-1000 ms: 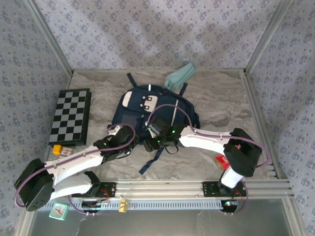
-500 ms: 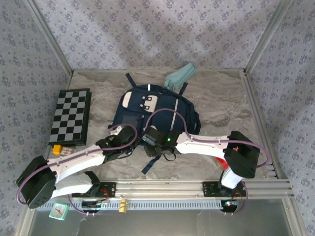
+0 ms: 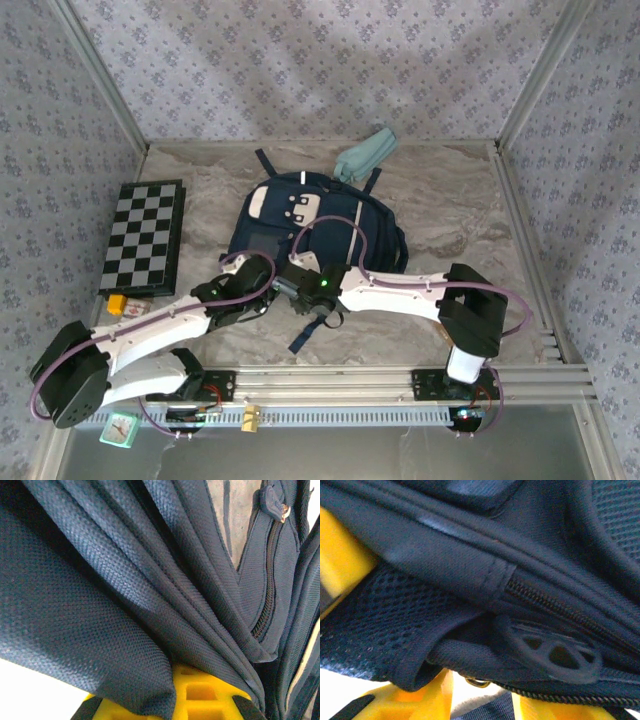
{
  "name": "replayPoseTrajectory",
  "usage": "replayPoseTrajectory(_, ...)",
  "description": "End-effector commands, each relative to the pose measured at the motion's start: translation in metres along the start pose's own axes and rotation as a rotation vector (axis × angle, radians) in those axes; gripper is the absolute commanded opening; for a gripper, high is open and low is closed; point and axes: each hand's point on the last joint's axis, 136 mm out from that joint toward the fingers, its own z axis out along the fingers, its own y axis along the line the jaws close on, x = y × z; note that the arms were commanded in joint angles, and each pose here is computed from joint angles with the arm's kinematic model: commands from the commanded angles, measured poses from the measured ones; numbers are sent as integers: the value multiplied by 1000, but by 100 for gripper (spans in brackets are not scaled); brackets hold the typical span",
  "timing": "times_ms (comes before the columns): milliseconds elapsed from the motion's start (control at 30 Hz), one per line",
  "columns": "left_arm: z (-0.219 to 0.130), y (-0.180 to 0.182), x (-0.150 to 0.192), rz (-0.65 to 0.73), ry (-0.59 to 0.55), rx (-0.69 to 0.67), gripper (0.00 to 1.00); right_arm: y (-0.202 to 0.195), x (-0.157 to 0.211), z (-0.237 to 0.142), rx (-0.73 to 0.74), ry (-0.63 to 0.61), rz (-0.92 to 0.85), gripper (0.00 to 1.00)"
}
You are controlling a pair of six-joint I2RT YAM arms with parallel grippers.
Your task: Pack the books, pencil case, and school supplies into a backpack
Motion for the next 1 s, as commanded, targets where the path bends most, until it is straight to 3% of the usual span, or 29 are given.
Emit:
replayPoseTrajectory(0, -9, -29, 16, -28, 69, 103, 0, 1, -25, 3, 35, -89, 50, 35)
replayPoseTrajectory(100, -9, -28, 14, -29, 66, 99, 0, -4, -29, 2, 54, -106, 42, 35)
replayPoseTrajectory(267, -9, -29, 15, -30, 69, 102, 0, 20, -37, 11, -35, -124, -36, 36)
replayPoseTrajectory(667, -7, -21, 4, -38, 47, 75, 0, -3, -26, 8, 44, -111, -72, 18)
replayPoseTrajectory(833, -10, -9, -16, -37, -7, 34, 0, -21, -4, 6, 59, -63, -71, 8)
replayPoseTrajectory(967, -13, 1, -36, -59, -47, 16, 0, -36, 9, 5, 83, -30, -62, 8)
